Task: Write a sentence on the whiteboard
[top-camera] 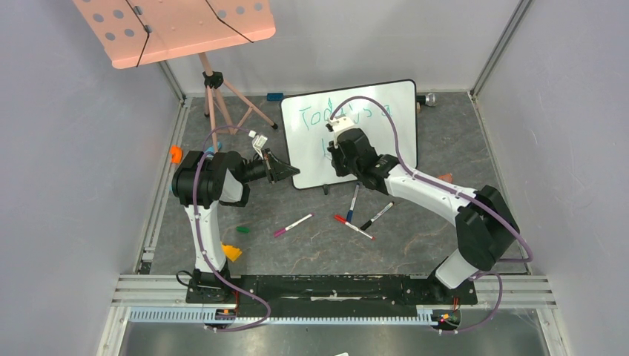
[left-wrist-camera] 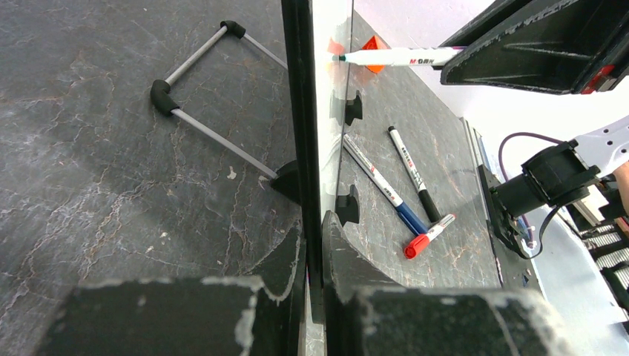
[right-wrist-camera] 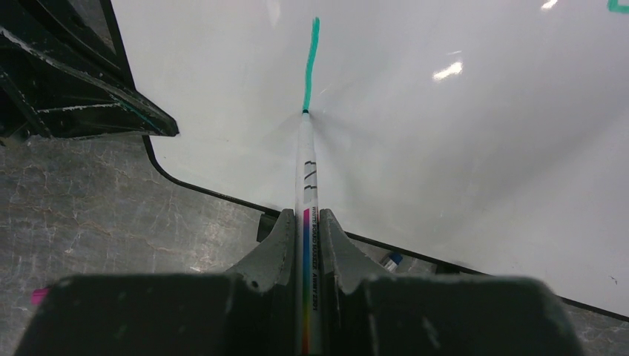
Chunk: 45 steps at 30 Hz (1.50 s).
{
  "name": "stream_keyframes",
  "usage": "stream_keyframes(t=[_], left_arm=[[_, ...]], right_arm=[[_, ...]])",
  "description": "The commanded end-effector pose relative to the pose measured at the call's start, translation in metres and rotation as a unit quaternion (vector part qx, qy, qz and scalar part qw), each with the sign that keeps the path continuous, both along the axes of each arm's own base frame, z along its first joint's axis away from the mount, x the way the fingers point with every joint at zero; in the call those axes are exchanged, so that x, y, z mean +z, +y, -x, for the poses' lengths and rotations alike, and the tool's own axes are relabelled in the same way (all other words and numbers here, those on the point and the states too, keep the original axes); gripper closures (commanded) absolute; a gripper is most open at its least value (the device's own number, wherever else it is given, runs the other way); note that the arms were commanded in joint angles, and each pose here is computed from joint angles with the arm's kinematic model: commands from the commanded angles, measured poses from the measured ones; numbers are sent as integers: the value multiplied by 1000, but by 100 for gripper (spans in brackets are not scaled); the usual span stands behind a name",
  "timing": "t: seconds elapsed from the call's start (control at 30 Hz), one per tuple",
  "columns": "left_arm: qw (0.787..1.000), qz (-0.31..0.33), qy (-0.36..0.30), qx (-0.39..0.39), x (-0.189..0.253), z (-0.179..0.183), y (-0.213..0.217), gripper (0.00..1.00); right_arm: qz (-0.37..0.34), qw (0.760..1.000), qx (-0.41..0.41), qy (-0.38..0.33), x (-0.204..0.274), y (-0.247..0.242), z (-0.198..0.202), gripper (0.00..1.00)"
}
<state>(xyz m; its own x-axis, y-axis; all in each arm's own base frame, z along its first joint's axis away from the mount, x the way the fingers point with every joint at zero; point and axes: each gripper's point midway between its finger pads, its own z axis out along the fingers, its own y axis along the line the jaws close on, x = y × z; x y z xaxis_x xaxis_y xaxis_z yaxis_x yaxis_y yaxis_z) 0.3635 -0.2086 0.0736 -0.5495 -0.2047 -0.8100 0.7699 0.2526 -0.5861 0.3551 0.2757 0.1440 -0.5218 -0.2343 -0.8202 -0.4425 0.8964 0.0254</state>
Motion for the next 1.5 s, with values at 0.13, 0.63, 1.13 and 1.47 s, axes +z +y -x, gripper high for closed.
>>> stream_keyframes(t=[0.13,0.63,1.13,1.47], left_arm=[[998,-5,-68,-3,7,-5,-1,98],[998,-5,-68,-3,8,-6,-1,98],[998,-4,-66,-4,7,-6,-2,98],[998,-4,-66,-3,8,-6,-1,98]], right_arm=[[-10,999,-21,-37,31,3,-27,100],[0,998,-46,-35,28,-21,-30,100],[8,999,-31,-10,3,-29,-13,100],[-39,999,2,-5,6,-7,-10,100]])
